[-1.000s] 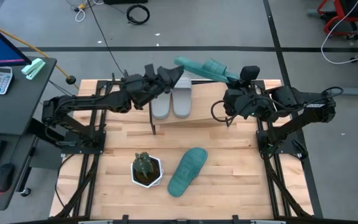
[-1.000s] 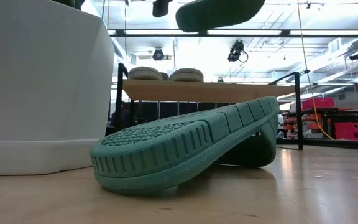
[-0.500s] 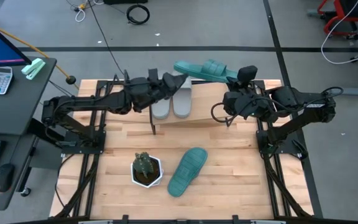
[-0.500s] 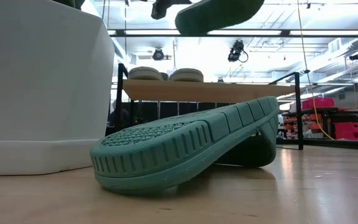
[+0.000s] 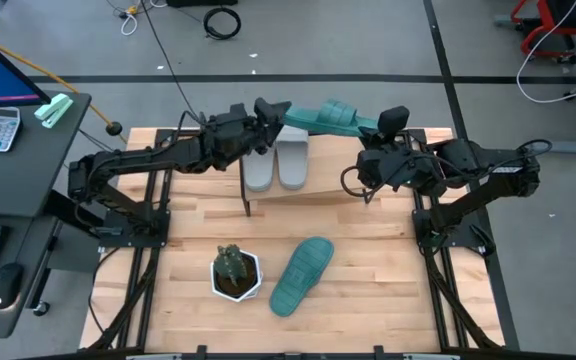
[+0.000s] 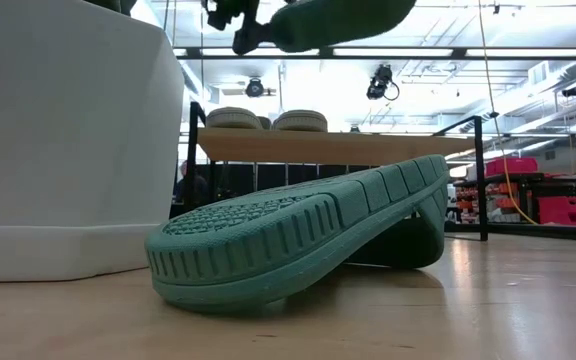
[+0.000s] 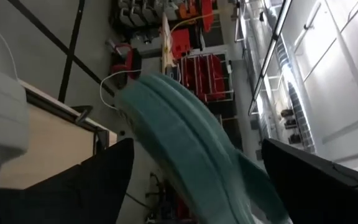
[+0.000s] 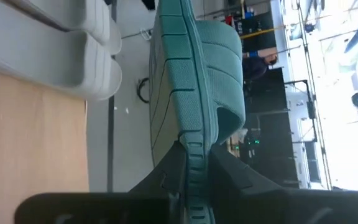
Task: Pick and place slides into the shelf
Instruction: Put the right green slides on the shelf
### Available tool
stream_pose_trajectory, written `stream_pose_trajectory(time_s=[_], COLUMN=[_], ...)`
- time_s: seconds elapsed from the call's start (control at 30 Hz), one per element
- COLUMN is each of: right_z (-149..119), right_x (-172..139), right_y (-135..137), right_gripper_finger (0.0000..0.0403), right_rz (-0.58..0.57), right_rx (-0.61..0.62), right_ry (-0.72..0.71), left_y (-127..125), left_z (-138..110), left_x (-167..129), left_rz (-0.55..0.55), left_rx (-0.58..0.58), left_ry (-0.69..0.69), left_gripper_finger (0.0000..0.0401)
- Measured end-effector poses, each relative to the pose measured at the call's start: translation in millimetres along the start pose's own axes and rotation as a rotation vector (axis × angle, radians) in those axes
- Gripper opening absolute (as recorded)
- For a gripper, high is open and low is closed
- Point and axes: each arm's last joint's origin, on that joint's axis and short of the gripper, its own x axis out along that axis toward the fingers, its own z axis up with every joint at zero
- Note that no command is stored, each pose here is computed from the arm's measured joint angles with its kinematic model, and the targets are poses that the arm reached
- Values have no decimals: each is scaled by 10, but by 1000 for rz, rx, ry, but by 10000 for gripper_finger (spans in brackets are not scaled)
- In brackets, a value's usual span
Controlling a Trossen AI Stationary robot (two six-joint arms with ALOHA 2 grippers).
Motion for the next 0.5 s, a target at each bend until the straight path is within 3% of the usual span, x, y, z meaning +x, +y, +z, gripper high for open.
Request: stream_pose_trajectory(time_s=[0.27,0.5], right_z=[164,225], right_x=[-26,28], right_y=[50,130], right_gripper_finger=[46,46], right_rz=[5,21], right_rx=[-34,-71], right_ry=[-77,-63], left_y=[68,107], left_z=[-27,-73], left_x=[121,210], left_rz=[-16,-53], left_rx=[-43,-80], left_ry=[-14,16], left_gripper_finger=[366,308])
